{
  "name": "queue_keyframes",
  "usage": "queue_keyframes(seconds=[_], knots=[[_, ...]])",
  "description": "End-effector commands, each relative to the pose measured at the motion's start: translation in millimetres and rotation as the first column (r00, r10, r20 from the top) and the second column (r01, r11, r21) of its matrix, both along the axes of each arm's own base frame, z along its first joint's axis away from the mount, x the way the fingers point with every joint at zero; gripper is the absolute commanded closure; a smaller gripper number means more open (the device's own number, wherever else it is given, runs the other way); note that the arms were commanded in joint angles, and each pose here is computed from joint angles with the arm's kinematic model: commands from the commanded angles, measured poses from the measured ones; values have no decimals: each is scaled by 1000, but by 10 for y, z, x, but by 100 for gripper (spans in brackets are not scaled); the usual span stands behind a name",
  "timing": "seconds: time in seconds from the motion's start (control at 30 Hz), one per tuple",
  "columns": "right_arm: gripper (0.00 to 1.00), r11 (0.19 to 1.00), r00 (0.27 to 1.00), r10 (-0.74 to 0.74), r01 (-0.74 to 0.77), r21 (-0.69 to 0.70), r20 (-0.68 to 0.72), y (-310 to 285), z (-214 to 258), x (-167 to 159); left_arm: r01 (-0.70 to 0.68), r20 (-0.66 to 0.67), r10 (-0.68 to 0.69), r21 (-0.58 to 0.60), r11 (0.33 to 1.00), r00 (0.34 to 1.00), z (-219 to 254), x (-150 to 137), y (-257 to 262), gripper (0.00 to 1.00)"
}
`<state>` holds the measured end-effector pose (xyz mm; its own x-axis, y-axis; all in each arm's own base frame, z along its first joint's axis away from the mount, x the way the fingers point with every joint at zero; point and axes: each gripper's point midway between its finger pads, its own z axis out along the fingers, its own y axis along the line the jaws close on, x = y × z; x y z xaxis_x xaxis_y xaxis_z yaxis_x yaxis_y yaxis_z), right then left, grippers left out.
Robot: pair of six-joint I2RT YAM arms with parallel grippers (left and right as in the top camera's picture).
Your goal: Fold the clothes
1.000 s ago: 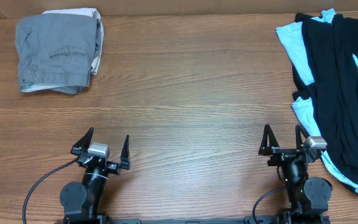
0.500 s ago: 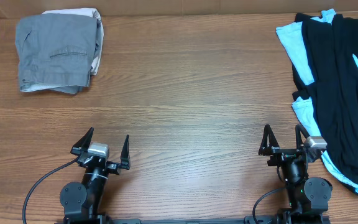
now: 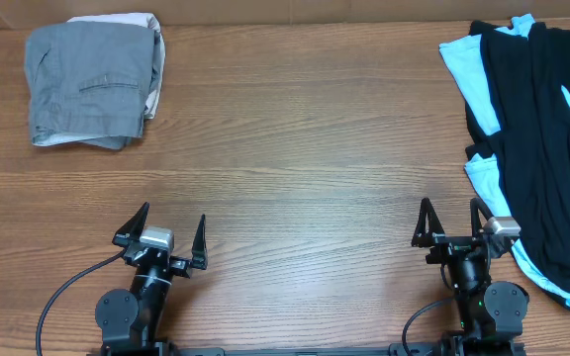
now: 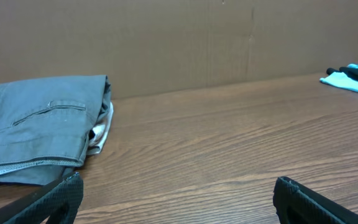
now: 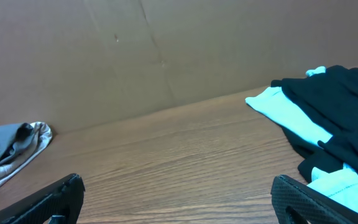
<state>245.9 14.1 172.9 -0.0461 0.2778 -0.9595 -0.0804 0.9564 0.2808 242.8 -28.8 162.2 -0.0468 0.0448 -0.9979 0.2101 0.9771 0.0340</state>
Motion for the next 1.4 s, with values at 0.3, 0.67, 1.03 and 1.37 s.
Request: queue_keyframes(seconds=[0.3,0.67,1.03,1.37], knots=[[0,1000,1000,-5,5,0,6,-6,-13,0,-12,2,12,-5,1000,1000,-4,4,23,0],[0,1000,1000,-4,4,0,20,-6,22,0,-109,8,109,55,992,994,-19,29,195,0],[0,1000,987,4,-4,-3,162,9,388,-30,-105,20,105,34,994,994,22,30,185,0],[0,998,970,13,2,-64,242,24,1088,-215,-42,121,46,-37,998,992,490,-19,76,0]])
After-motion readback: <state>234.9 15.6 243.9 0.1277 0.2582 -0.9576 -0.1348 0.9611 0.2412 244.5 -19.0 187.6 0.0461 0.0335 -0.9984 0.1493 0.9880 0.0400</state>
